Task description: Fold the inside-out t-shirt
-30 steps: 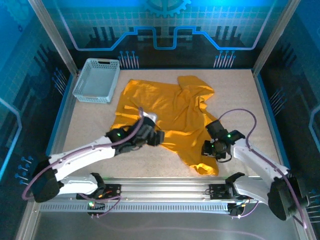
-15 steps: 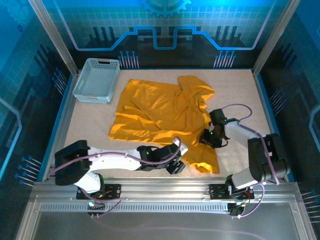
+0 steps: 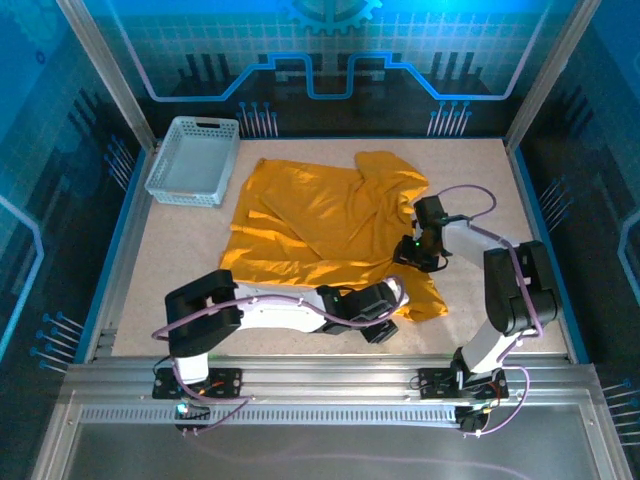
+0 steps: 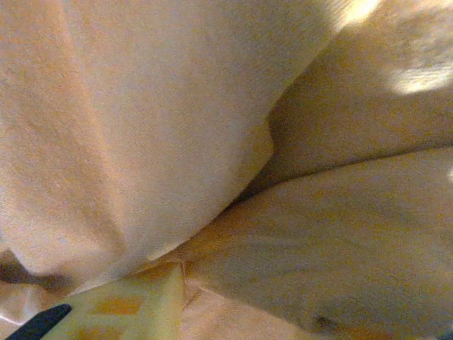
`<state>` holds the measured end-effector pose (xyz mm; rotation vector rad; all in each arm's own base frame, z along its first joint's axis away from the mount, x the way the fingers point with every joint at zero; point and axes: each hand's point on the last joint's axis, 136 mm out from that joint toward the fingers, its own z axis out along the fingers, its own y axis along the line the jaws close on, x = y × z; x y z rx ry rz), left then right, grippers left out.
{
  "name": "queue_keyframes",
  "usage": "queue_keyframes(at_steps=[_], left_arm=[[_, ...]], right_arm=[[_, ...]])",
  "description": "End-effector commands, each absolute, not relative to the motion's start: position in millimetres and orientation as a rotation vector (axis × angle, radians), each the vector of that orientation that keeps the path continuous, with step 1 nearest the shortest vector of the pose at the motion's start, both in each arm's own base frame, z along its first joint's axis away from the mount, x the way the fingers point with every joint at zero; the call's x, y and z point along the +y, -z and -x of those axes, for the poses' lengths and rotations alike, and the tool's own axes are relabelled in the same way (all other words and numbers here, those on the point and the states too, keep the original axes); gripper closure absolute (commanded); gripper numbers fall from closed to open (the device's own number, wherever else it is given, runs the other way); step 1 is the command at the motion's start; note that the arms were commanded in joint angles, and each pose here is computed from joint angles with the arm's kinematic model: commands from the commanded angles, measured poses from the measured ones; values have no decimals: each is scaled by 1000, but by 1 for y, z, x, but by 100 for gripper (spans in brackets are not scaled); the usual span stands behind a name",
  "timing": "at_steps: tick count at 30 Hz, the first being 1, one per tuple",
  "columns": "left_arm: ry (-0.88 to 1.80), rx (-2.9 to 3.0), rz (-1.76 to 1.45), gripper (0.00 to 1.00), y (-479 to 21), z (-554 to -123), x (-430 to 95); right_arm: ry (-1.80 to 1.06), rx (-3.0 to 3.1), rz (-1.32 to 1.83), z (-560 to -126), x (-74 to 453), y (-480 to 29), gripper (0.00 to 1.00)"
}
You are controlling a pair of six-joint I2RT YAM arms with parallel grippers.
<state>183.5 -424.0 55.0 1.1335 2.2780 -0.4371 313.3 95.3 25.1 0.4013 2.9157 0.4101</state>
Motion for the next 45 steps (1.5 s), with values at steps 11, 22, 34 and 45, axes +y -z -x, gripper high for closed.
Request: queue_keyframes(at_steps=[11, 22, 34, 45], left_arm=[[68, 2274, -1061, 45, -25, -233, -432], [142, 2281, -849, 64, -62, -279, -403], [275, 2303, -758, 55, -85, -292, -396], [260, 2143, -1182, 51, -89, -241, -435]], right_arm=[[-373, 2902, -416, -305, 81, -27, 57], [-277, 2895, -401, -304, 68, -30, 57], [-181, 2847, -427, -263, 49, -53, 55], [-245, 2819, -429, -236, 53, -65, 54]])
